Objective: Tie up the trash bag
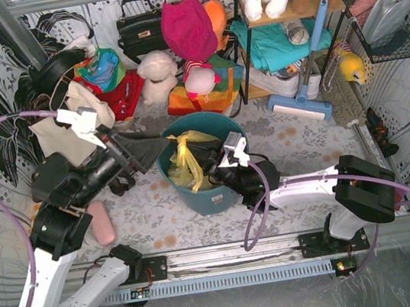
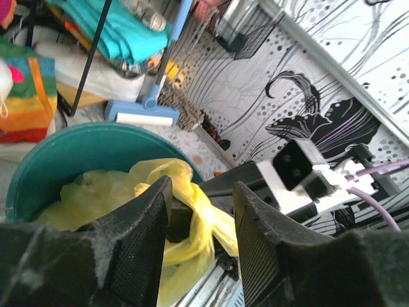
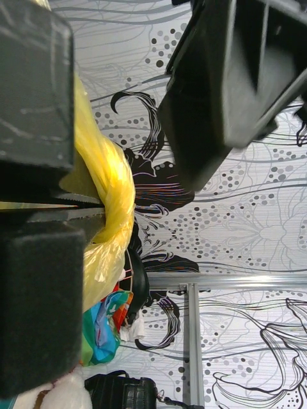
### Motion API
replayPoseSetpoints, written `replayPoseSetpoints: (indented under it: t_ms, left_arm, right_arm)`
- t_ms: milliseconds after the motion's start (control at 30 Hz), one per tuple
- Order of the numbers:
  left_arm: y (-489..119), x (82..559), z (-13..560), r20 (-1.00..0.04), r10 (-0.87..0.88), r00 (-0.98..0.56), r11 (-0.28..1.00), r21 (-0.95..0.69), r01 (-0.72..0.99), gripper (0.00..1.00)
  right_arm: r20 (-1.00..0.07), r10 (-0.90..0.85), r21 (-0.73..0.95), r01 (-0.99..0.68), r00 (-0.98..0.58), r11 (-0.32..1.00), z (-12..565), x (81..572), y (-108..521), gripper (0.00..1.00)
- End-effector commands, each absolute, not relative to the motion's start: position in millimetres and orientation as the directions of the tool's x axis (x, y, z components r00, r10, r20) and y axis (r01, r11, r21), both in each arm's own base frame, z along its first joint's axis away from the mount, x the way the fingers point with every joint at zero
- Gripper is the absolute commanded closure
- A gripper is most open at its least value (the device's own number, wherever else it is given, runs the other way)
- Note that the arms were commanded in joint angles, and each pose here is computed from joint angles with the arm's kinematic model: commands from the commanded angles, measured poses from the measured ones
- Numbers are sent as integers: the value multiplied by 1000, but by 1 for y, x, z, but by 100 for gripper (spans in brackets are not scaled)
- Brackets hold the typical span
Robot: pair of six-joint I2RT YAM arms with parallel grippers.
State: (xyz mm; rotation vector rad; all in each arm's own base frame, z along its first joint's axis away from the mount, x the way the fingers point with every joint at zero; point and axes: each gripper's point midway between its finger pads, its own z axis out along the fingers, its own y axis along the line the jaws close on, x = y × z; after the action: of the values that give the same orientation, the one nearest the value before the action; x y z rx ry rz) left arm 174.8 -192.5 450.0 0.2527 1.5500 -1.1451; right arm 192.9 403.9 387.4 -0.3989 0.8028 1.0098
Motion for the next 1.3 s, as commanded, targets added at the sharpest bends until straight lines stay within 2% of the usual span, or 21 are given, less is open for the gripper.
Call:
replayPoseSetpoints:
  t_ms: [0, 367, 700, 867, 1133, 1267]
  left_arm:
    - [-200, 193, 442, -823, -405, -398, 522, -566, 638, 51]
    - [-194, 203, 422, -798, -410, -441, 579, -602, 551, 58]
    - [-188, 206, 425, -777, -449, -442, 591, -629, 505, 55]
    - [-191, 211, 415, -759, -443, -477, 599, -646, 472, 58]
    - [-194, 210, 411, -748, -441, -496, 585, -659, 473, 67]
    - [-198, 211, 410, -743, -440, -504, 573, -665, 480, 79]
  right_arm:
    - [-648, 689, 73, -875, 323, 479, 425, 184, 382, 100]
    - [-645, 693, 73, -878, 320, 473, 426, 184, 384, 100]
    - [-646, 695, 73, -880, 316, 469, 425, 184, 386, 100]
    - [-647, 695, 73, -882, 314, 466, 425, 183, 387, 100]
    - [-640, 700, 68, -884, 317, 463, 429, 182, 386, 100]
    - [-640, 700, 70, -884, 316, 462, 429, 182, 385, 100]
